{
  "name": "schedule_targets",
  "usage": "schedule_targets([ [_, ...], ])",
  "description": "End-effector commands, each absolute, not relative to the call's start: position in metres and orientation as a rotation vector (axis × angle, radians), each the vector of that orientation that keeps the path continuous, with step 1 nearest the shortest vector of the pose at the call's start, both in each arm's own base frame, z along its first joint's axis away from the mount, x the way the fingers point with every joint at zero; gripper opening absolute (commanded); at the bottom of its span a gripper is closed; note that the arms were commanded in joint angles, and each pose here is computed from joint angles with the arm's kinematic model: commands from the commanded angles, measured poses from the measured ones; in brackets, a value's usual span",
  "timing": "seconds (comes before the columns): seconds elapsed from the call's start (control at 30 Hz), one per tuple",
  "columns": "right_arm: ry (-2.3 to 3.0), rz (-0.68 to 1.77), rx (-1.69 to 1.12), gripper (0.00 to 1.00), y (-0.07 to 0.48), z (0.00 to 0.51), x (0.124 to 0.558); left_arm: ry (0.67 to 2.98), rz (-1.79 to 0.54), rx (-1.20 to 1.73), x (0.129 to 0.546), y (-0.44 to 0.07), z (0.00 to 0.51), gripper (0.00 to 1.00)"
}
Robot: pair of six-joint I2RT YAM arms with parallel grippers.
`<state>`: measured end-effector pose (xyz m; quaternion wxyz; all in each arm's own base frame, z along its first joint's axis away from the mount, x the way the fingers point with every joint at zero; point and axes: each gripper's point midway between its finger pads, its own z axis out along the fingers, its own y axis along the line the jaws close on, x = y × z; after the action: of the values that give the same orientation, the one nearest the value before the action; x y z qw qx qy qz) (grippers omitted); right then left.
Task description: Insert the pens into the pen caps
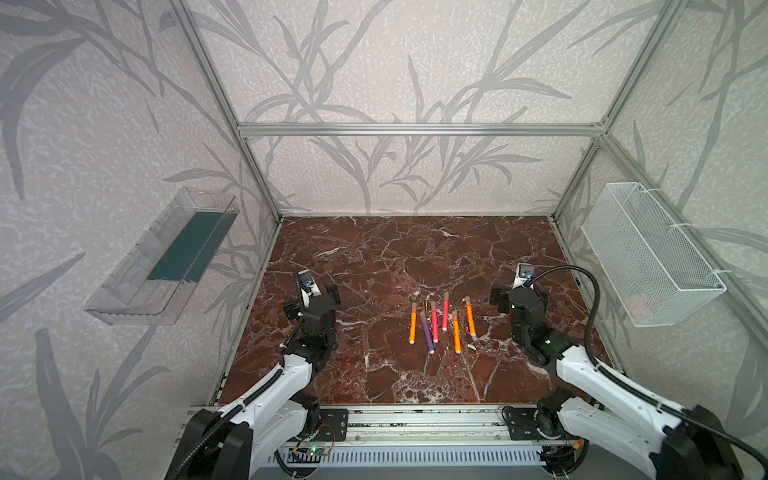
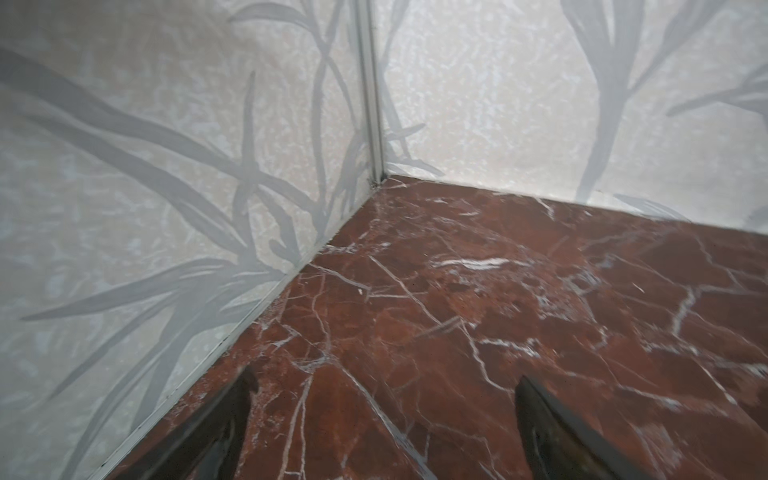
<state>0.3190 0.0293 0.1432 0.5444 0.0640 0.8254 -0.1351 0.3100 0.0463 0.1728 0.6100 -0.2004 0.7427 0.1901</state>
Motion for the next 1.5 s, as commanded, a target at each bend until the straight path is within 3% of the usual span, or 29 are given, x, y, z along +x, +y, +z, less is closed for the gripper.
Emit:
schedule_targets([
  [0.0, 1.861, -0.426, 0.164, 0.99, 0.009, 0.153, 0.335, 1.647, 0.447, -0.55, 0.311, 0.063, 0.176, 1.0],
  [0.27, 1.881, -0.452, 0.159, 0.99, -0.01, 0.127, 0.352, 1.69, 0.497, -0.455, 0.343, 0.067, 0.142, 0.99],
  [0.67, 1.928, -0.19, -0.051, 0.99, 0.024, 0.1, 0.397, 1.72, 0.411, -0.277, 0.369, 0.047, 0.122, 0.99],
  [0.93, 1.888, -0.134, -0.054, 0.99, 0.022, 0.093, 0.396, 1.788, 0.371, -0.256, 0.379, 0.045, 0.105, 0.94],
  [1.03, 1.929, -0.134, -0.057, 0.99, 0.022, 0.092, 0.395, 1.818, 0.372, -0.314, 0.383, 0.057, 0.102, 0.99],
  [1.47, 1.926, -0.135, -0.056, 0.99, 0.022, 0.092, 0.395, 1.828, 0.345, -0.341, 0.384, 0.065, 0.1, 0.99],
])
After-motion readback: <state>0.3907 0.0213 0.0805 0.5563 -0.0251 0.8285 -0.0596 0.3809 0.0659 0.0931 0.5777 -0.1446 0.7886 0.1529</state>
